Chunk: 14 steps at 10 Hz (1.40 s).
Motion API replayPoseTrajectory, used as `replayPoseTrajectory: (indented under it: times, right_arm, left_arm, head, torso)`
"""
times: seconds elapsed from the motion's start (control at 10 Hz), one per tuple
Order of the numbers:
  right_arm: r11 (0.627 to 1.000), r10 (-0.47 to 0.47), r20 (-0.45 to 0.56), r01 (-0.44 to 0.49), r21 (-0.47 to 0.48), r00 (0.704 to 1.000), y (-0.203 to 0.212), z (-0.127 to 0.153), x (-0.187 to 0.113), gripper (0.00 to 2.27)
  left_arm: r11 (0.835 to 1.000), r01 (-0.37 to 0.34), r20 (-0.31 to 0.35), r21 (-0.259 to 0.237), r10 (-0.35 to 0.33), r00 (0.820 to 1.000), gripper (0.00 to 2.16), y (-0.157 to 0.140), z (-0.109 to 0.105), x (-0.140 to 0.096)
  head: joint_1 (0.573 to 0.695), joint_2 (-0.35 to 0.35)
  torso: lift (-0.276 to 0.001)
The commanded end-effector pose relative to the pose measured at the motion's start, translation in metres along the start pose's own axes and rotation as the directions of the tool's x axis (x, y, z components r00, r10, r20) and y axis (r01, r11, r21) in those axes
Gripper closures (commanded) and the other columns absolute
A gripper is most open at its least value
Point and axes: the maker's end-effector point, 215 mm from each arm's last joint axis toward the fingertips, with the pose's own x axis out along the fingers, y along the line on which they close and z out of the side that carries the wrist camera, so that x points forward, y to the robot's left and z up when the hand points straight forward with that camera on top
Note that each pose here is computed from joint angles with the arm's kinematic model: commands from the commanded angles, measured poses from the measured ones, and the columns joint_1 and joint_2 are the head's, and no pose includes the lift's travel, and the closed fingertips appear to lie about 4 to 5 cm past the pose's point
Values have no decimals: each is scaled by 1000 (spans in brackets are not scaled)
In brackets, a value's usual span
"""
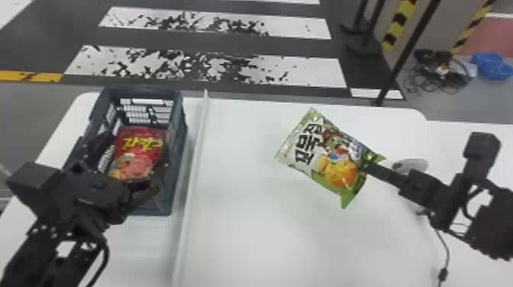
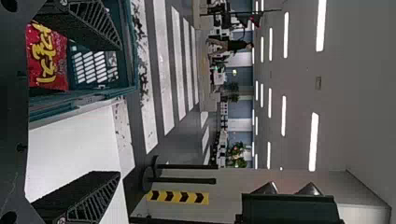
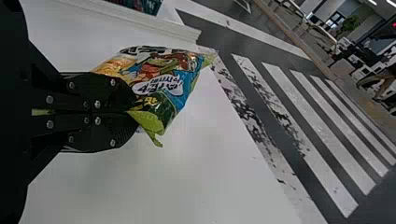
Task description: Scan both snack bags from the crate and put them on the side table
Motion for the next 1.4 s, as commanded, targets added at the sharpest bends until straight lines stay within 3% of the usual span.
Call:
replayPoseTrajectory:
  times: [0.0,0.2,0.4,0.5,0.6,0.8,0.9,1.0,1.1,1.3]
  right_arm:
    - [963,-149,90,165,-212,985,0,29,-6,2256]
    - [812,-297,208,361,-459,932,5,39,-5,2256]
    - [608,-332,368,496,-620,868,27,46,-3,2256]
    - [468,-339,445,559,-685,829,40,44,-2,2256]
    - [294,-353,498,599,-745,792,43,31,2,2256]
    - [27,-328,528,566,-824,784,43,-13,13,2256]
    - [-30,-301,528,546,-837,794,46,-36,20,2256]
    - [-37,-279,515,527,-849,811,51,-55,23,2135]
    - [-25,-258,489,501,-865,833,57,-73,23,1609]
    - [-13,-275,432,446,-895,859,53,-95,23,-2]
  left_arm:
    - [1000,-2,16,-7,2,1000,39,2,6,4]
    - [1000,-1,21,-8,1,1000,39,1,9,5]
    - [1000,-2,22,-12,2,1000,39,2,9,5]
    - [1000,-2,19,-12,2,1000,39,2,7,5]
    - [1000,-2,17,-14,2,1000,39,2,6,5]
    - [1000,-1,16,-14,1,1000,39,2,5,5]
    - [1000,0,16,-15,0,1000,39,1,5,5]
    - [1000,0,11,-16,0,1000,39,1,3,5]
    - [1000,2,10,-16,-2,1000,39,0,2,5]
    - [1000,8,2,-19,-8,1000,39,-3,-3,5]
  head:
    - [695,-100]
    - [695,-120]
    - [695,-121]
    - [695,-111]
    - [695,-106]
    - [695,-74]
    - [695,-55]
    - [695,-47]
    - [695,-26]
    - [695,11]
  torso:
    - [-87]
    - [-87]
    - [-87]
    - [-87]
    - [-87]
    - [-87]
    - [-87]
    - [-87]
    - [-87]
    - [-87]
